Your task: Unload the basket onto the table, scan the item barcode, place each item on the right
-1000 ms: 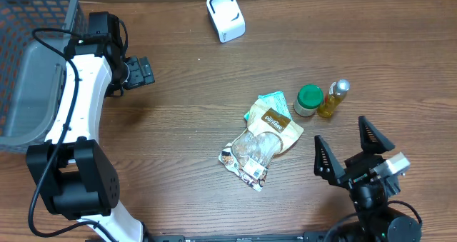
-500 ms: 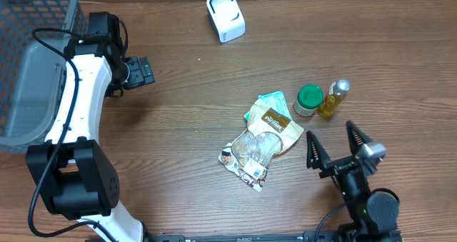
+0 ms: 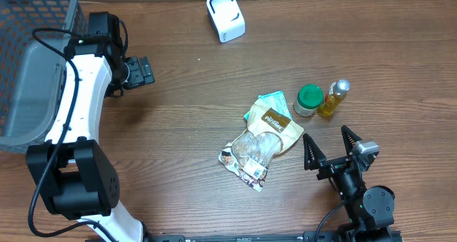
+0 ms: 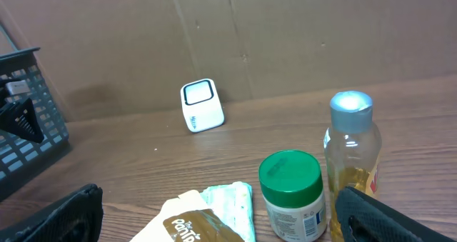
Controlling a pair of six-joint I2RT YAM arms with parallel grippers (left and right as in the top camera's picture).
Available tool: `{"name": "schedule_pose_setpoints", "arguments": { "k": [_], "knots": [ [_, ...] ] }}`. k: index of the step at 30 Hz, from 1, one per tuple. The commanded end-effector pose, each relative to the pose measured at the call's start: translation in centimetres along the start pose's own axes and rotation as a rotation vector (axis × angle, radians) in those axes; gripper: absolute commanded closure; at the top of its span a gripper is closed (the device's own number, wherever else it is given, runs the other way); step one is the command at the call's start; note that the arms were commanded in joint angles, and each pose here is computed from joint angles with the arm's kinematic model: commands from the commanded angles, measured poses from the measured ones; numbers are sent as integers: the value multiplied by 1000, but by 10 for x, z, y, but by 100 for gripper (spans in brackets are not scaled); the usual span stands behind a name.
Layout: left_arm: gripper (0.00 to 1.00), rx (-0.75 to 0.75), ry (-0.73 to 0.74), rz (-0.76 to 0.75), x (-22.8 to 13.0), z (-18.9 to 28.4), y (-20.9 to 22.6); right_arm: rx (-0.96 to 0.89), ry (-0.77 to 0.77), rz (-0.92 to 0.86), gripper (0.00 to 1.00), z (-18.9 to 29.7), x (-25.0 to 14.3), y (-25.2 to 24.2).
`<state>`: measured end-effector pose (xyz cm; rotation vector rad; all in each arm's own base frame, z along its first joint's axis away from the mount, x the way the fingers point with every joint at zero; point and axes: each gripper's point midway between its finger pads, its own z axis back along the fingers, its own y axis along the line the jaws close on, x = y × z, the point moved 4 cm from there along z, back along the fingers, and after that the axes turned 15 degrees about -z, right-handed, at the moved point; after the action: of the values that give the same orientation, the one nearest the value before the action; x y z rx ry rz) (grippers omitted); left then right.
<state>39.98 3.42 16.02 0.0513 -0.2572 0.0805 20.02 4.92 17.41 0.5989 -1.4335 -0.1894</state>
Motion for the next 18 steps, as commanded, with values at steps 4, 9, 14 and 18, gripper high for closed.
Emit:
{"name": "schedule_pose_setpoints", "arguments": {
  "k": [4,9,14,18],
  "knots": [
    [0,12,-24,-4,3,7,2,-4,-2,34,0,0,-2,-1],
    [0,12,-24,-4,3,7,2,-8,-5,32,0,0,-2,-2],
    [0,12,-24,-4,3,7,2,-10,-6,32,0,0,-2,-2],
    [0,12,-24,-4,3,7,2,-9,-5,32,0,0,-2,-2]
  ]
}}
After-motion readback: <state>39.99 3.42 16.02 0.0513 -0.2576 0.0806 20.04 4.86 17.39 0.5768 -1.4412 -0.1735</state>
